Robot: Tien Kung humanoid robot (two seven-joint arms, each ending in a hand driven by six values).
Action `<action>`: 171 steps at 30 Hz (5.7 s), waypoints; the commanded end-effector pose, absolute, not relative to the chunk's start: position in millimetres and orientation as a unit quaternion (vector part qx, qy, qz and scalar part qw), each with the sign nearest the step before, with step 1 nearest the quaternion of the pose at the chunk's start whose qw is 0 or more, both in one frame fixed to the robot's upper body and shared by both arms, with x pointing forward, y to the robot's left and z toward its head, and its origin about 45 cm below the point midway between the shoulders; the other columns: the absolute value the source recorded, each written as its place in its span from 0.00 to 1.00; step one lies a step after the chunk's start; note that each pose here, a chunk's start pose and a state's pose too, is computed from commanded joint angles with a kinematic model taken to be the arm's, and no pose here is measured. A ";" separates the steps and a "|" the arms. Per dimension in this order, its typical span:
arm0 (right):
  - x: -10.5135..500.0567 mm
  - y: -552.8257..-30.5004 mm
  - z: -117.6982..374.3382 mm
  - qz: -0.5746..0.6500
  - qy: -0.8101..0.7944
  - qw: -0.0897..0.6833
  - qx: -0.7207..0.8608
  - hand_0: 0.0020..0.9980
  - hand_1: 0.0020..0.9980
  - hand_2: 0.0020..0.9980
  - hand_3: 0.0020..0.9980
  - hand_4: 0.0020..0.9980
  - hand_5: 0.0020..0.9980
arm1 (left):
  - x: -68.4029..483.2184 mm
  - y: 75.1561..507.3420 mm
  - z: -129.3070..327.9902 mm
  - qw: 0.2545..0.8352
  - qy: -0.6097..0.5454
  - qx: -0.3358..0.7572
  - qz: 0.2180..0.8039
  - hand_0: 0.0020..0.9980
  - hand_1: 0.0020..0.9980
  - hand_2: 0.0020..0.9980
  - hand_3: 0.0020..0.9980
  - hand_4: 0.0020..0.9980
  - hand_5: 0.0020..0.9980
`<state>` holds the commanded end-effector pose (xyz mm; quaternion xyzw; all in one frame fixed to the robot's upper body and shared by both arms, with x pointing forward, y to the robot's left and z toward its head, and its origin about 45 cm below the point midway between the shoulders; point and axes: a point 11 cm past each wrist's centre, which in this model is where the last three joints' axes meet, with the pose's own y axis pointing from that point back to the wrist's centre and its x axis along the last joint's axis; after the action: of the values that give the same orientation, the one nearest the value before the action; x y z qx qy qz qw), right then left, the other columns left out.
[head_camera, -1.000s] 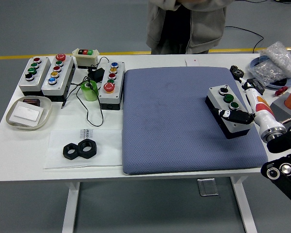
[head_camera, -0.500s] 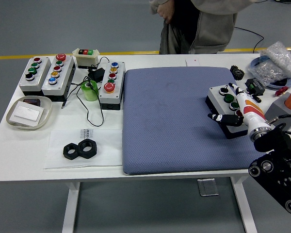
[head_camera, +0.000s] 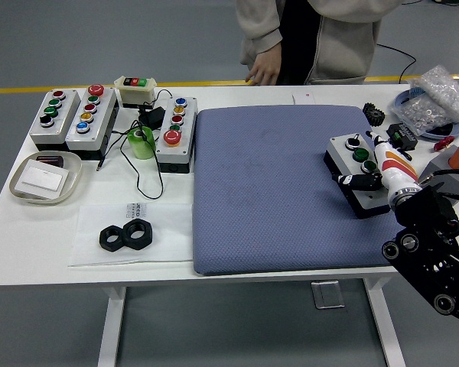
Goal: Pick up the button,place it on the desk,press the button,press the button
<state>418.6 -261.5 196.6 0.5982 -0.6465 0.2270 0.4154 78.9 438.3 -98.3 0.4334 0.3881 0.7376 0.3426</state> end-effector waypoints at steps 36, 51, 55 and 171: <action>431.5 -279.2 192.6 0.238 -0.604 0.506 0.568 0.63 0.44 0.48 0.67 0.84 0.19 | 79.5 439.1 -97.8 0.342 0.387 0.435 0.738 0.70 0.83 0.85 0.82 0.62 1.00; 418.4 -274.6 210.7 0.351 -0.555 0.473 0.588 0.51 0.38 0.42 0.59 0.80 0.19 | 75.8 439.4 -98.4 0.340 0.388 0.439 0.736 0.70 0.83 0.85 0.82 0.62 1.00; 412.1 -264.0 220.0 0.394 -0.529 0.429 0.617 0.52 0.37 0.41 0.57 0.77 0.21 | 75.6 439.3 -98.5 0.340 0.388 0.438 0.736 0.70 0.83 0.85 0.82 0.62 1.00; 349.7 -249.7 228.0 0.511 -0.323 0.350 0.716 0.27 0.07 0.19 0.69 0.52 0.00 | 79.9 437.9 -98.3 0.343 0.388 0.433 0.738 0.74 0.83 0.85 0.82 0.62 1.00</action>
<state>349.7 -249.7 228.0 0.7156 -0.3231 0.5110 0.3498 79.9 437.9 -98.3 0.4332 0.3879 0.7378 0.3428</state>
